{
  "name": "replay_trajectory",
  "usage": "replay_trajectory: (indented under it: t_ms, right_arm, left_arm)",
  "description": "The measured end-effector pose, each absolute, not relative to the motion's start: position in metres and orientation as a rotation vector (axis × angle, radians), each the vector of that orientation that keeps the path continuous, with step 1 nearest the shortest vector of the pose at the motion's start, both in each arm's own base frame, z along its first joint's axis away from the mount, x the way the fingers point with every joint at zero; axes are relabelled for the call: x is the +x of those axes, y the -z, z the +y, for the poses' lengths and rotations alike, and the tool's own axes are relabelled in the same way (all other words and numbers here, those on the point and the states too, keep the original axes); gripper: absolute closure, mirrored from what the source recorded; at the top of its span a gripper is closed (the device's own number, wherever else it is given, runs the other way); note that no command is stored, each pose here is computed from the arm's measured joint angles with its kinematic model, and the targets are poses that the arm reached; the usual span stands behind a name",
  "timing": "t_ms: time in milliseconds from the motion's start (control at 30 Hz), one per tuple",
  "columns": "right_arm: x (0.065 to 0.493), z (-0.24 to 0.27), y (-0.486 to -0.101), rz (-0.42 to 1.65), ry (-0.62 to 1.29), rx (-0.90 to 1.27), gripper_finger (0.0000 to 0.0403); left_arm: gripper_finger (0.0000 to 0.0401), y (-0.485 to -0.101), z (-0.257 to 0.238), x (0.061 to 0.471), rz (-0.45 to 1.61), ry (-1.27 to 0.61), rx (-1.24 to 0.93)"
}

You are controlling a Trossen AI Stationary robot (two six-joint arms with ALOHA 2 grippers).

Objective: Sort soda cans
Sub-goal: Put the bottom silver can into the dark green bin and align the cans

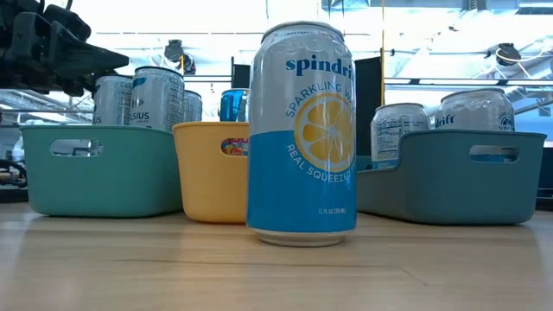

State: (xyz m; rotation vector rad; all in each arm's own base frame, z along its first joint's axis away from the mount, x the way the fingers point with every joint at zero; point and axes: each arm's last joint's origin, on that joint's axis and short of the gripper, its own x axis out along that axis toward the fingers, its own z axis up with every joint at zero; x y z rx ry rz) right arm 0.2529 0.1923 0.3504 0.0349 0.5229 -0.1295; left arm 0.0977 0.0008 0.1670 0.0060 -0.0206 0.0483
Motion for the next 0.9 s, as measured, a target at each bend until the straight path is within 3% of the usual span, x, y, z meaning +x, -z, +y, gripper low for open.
replay_trajectory:
  t_ms: [633,900]
  right_arm:
    - [0.357,0.187,-0.309,0.927,0.003,0.170,0.0078]
    - [0.390,0.191,-0.283,1.054,-0.049,0.091,0.0078]
  left_arm:
    - [0.0010,-0.167,0.001,0.098,-0.021,-0.048,0.006]
    - [0.0010,-0.167,0.001,0.098,-0.020,-0.048,0.006]
